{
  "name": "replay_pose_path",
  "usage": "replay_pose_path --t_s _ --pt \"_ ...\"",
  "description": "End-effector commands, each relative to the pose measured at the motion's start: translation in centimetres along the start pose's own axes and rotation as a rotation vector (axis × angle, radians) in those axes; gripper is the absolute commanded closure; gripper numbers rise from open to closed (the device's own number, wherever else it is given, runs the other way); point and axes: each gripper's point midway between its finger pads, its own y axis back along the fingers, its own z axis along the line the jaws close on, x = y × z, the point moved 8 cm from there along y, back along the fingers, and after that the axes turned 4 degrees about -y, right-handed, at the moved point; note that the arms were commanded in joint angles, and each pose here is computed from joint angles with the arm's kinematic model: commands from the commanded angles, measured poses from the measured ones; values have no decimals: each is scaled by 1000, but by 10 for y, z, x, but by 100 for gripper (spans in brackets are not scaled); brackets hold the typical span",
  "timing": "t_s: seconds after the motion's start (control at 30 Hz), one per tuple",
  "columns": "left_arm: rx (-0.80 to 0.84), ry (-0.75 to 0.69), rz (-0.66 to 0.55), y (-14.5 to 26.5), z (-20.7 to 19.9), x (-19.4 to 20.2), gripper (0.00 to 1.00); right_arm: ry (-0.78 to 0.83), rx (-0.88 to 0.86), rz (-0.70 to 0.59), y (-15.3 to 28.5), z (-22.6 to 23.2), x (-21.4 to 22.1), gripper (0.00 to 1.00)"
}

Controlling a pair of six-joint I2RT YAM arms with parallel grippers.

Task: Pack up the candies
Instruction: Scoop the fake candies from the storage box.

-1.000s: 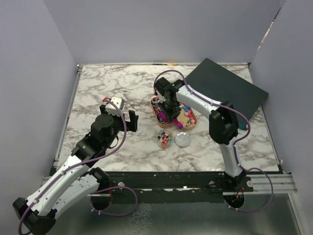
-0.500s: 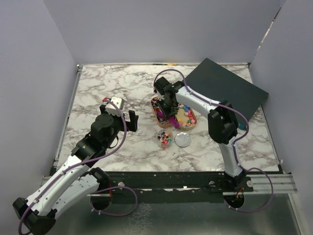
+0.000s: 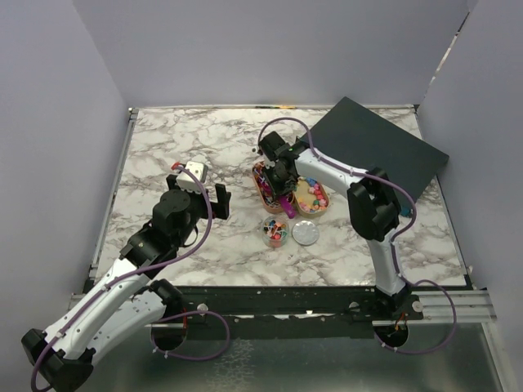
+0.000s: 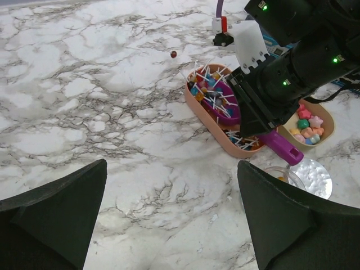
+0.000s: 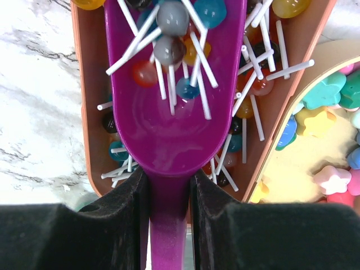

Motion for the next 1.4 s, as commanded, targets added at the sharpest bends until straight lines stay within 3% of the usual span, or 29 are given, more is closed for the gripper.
replay_pose_path --t_s 0.0,0.77,1.37 --pt "-30 -20 17 -1 4 4 1 -8 31 10 -3 -8 11 99" --pt "-44 -21 27 -3 5 6 1 -13 35 -114 53 -15 22 99" --pt "-26 11 33 -3 1 6 1 123 -53 -264 80 -28 77 99"
